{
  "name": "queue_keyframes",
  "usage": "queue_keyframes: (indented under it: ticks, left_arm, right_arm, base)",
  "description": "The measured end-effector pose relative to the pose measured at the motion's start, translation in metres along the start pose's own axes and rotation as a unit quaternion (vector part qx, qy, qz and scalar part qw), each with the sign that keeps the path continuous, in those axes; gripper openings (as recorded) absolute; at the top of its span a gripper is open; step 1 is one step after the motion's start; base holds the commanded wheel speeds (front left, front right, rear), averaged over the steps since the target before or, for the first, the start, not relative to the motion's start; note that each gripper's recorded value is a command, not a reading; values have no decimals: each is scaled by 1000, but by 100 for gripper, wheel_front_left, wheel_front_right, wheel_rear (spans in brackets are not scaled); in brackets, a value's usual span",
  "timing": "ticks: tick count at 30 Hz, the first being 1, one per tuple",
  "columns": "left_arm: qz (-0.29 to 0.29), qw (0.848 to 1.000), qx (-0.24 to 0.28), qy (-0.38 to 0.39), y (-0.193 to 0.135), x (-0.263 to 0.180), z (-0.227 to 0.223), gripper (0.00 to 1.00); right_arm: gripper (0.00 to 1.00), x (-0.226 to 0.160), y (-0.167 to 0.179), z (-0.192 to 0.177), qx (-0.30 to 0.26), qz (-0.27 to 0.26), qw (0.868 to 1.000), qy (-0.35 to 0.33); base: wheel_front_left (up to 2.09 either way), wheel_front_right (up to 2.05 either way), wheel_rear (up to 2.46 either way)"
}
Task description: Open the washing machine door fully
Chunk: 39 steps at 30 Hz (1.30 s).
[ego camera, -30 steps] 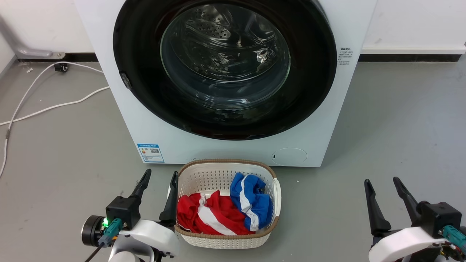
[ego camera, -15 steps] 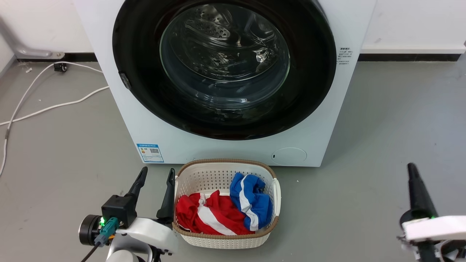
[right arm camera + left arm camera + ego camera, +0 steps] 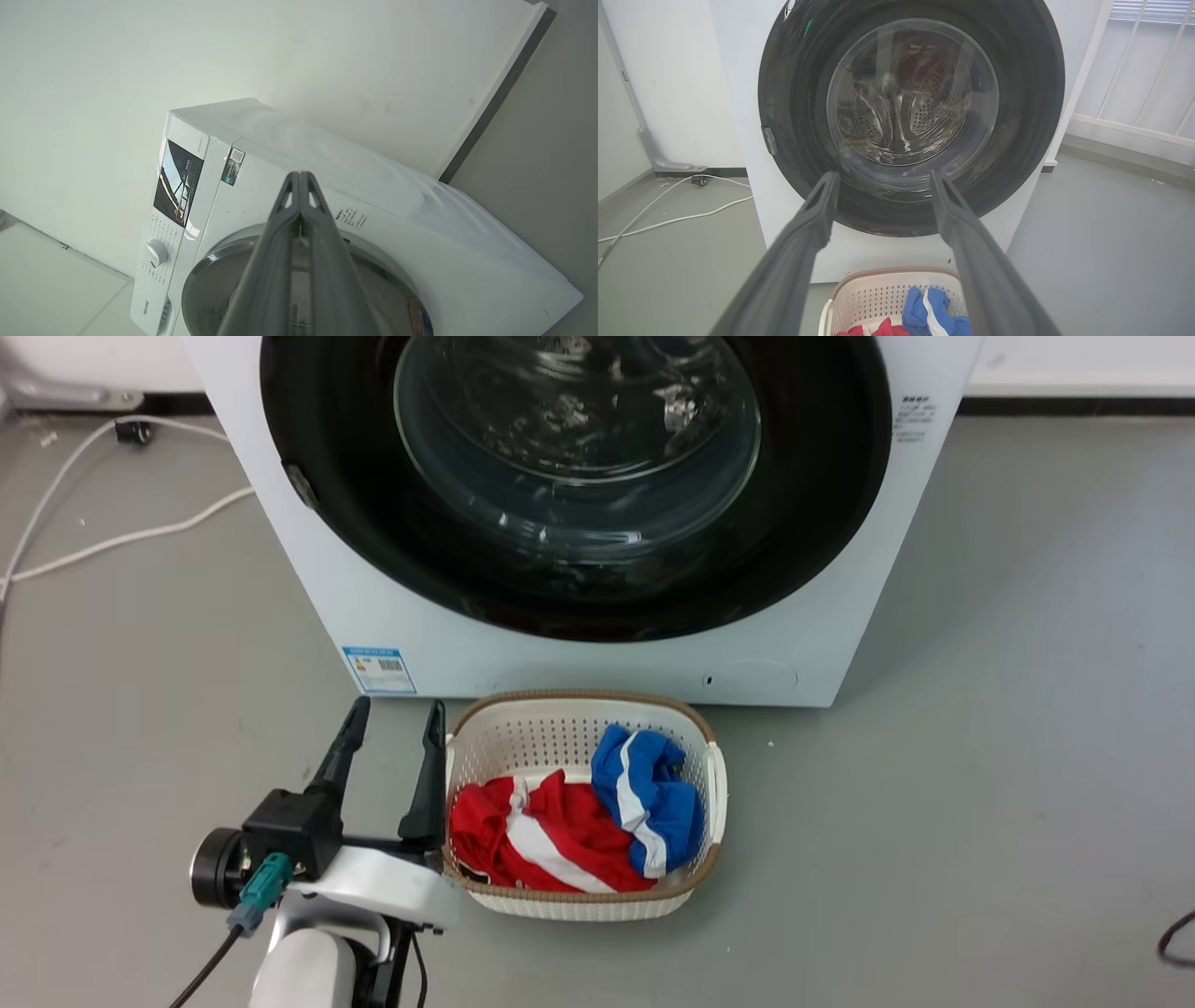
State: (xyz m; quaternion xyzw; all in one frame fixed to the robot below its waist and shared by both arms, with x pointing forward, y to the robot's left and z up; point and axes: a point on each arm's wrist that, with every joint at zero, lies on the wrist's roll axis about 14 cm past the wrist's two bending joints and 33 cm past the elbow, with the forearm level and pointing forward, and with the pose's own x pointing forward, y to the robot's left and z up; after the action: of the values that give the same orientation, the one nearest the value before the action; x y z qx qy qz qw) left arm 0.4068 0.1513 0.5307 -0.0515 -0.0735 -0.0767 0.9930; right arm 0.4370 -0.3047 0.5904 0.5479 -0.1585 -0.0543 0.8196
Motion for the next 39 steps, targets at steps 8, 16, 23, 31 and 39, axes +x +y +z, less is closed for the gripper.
queue_keyframes:
  ticks: [8,16,23,31,39]
  left_arm:
    - [8,1000,1,-6,10,22,-3,100]
    - [18,1000,6,5,23,39,-18,100]
    - [22,1000,7,21,28,45,-34,100]
    - [23,999,8,30,29,51,-44,100]
    - [23,999,12,35,32,57,-50,100]
  right_arm:
    - [0,70,1,-7,-2,3,1000,29]
    - [0,127,-11,-70,-58,-16,984,170]
    - [0,151,-13,-132,-95,-20,950,295]
    - [0,162,-13,-185,-135,-15,918,371]
    - [0,174,-18,-220,-148,-16,903,403]
  base:
    - [0,0,0]
    - [0,0,0]
    - [0,0,0]
    - [0,0,0]
    - [0,0,0]
